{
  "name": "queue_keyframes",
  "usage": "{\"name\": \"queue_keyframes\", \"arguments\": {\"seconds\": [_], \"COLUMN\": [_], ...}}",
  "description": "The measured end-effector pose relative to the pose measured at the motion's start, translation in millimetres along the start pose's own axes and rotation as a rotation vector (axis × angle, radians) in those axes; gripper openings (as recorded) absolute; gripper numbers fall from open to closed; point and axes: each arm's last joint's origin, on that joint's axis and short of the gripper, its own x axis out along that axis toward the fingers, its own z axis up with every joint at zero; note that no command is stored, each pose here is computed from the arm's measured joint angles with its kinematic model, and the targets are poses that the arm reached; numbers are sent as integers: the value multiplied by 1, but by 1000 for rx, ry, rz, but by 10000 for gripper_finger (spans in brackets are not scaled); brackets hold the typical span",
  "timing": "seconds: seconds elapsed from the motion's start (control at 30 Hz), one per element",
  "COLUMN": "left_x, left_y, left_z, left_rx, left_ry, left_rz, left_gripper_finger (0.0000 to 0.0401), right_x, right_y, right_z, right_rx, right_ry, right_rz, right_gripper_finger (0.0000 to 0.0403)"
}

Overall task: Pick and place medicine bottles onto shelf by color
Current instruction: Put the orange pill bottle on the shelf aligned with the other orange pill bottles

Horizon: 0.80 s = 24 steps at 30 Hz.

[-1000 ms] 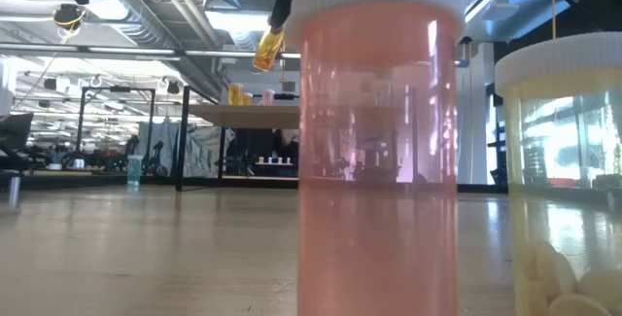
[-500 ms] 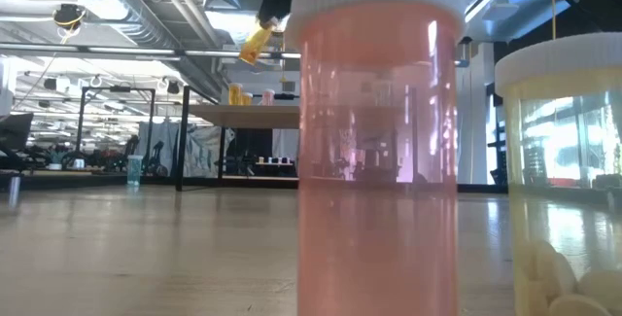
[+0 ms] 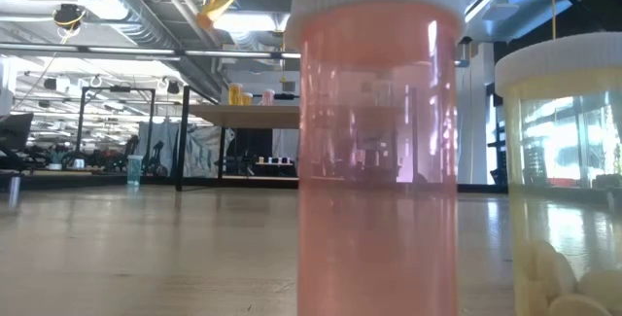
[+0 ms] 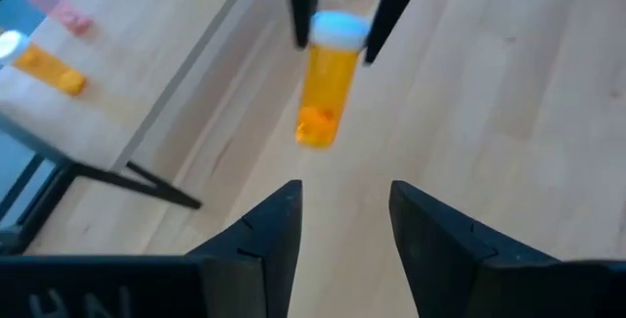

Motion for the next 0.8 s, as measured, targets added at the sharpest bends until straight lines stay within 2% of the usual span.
{"name": "queue_keyframes", "arguments": {"seconds": [0.37,0.53,0.8], "left_x": [5,10,15], "left_y": [-2,1,5], "left_z": [13,18,21], "left_rx": [36,38,70], "left_ry": [-78,-50,-45], "left_rz": [-30,-62,-41], "left_gripper_finger": [149,149,149], "right_x": [-1,-1,-1], "right_y": [3,5,6], "right_z": [11,13,14], "right_rx": [-20,-25,-25], "right_ry": [-119,-135,-148], "right_rz": [58,57,56], "right_gripper_finger": [120,120,120]}}
